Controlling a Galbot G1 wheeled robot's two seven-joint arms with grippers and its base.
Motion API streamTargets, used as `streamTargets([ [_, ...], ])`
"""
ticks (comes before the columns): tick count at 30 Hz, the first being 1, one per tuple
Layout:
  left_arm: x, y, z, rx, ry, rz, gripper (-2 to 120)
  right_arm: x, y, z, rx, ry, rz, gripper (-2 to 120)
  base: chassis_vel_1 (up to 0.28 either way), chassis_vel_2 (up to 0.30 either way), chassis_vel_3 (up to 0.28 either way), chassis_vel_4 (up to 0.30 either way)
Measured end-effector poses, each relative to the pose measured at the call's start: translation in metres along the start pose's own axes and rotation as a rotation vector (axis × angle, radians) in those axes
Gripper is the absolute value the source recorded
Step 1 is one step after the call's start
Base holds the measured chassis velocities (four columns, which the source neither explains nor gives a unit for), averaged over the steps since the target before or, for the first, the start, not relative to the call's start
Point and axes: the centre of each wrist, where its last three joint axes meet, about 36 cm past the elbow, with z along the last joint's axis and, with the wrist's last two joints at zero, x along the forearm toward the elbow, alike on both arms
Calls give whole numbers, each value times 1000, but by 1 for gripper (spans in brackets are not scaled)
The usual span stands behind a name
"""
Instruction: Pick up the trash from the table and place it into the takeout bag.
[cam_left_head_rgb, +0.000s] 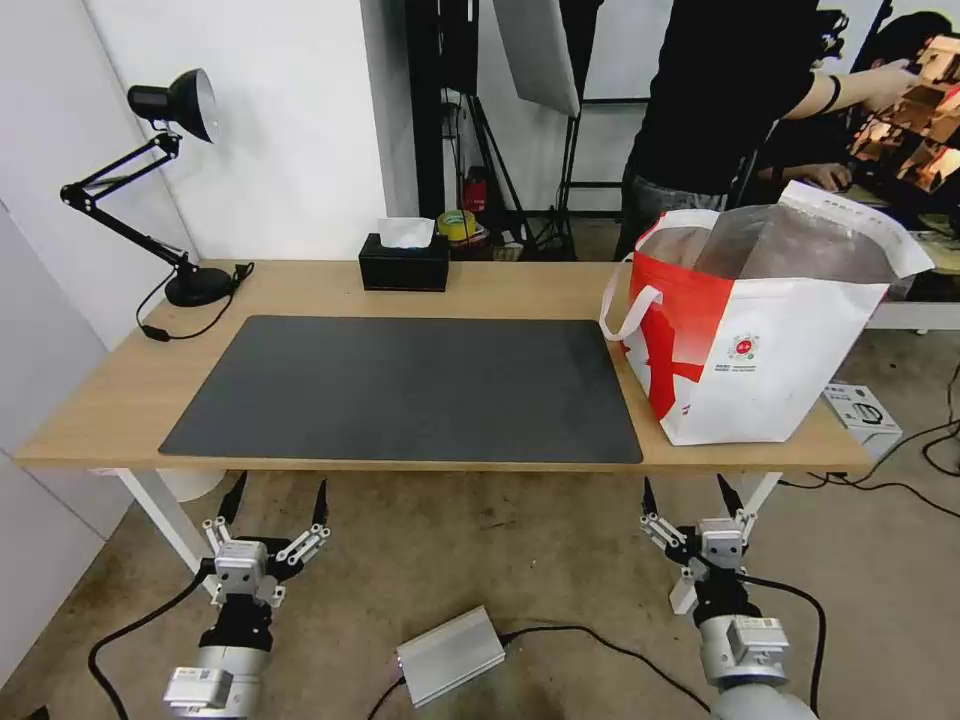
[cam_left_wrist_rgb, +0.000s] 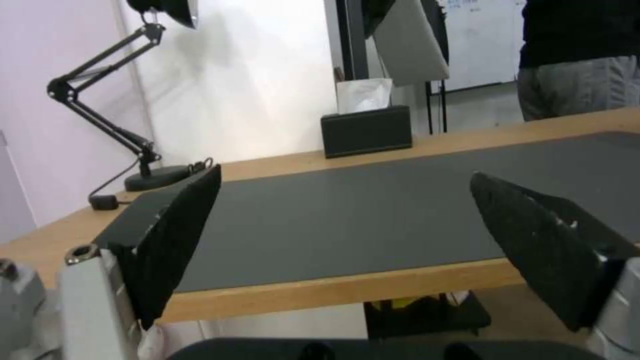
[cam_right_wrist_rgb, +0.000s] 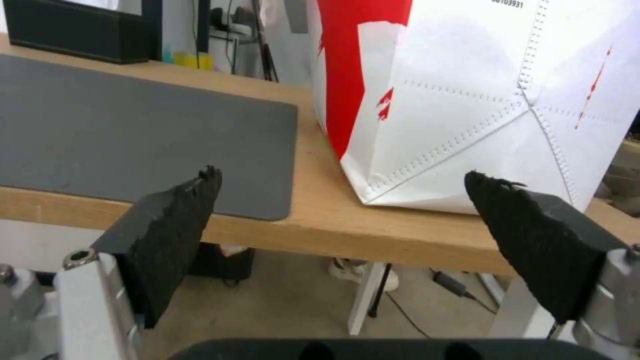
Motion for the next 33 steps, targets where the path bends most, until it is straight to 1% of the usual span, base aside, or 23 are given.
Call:
streamTargets([
  [33,-2,6,-1,-6,-15,-22,100,1,1,-4,-7,-8,7,95,0,0,0,0],
])
